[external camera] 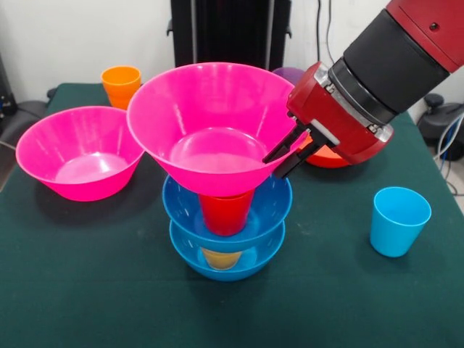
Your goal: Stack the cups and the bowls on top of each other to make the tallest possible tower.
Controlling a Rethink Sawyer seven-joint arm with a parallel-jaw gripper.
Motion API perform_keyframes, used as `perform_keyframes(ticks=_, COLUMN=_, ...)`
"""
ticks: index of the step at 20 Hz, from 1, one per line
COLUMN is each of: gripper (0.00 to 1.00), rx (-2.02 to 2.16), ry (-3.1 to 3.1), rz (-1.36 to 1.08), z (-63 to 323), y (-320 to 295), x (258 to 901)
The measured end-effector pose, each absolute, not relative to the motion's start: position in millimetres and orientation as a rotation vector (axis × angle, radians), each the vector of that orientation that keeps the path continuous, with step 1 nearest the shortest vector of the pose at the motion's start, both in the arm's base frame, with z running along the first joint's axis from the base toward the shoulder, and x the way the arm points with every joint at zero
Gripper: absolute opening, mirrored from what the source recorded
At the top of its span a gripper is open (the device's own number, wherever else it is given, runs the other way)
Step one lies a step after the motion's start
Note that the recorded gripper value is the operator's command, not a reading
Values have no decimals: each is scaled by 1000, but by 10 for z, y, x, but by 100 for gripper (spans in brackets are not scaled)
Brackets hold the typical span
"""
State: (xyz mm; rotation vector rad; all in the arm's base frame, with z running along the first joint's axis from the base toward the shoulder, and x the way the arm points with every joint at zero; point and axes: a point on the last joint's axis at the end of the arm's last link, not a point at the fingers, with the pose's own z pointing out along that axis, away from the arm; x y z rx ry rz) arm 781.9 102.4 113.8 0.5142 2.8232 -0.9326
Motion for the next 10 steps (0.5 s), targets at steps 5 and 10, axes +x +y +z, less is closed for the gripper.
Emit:
perform_keyframes(ticks=5, gripper=0, rx=527, ry=2818, rz=-932, z=1137, y=1024, x=7818)
perform_keyframes(ticks=10, gripper=0, rx=526, ry=2818, rz=-933, z=1137, y=1026, x=7817)
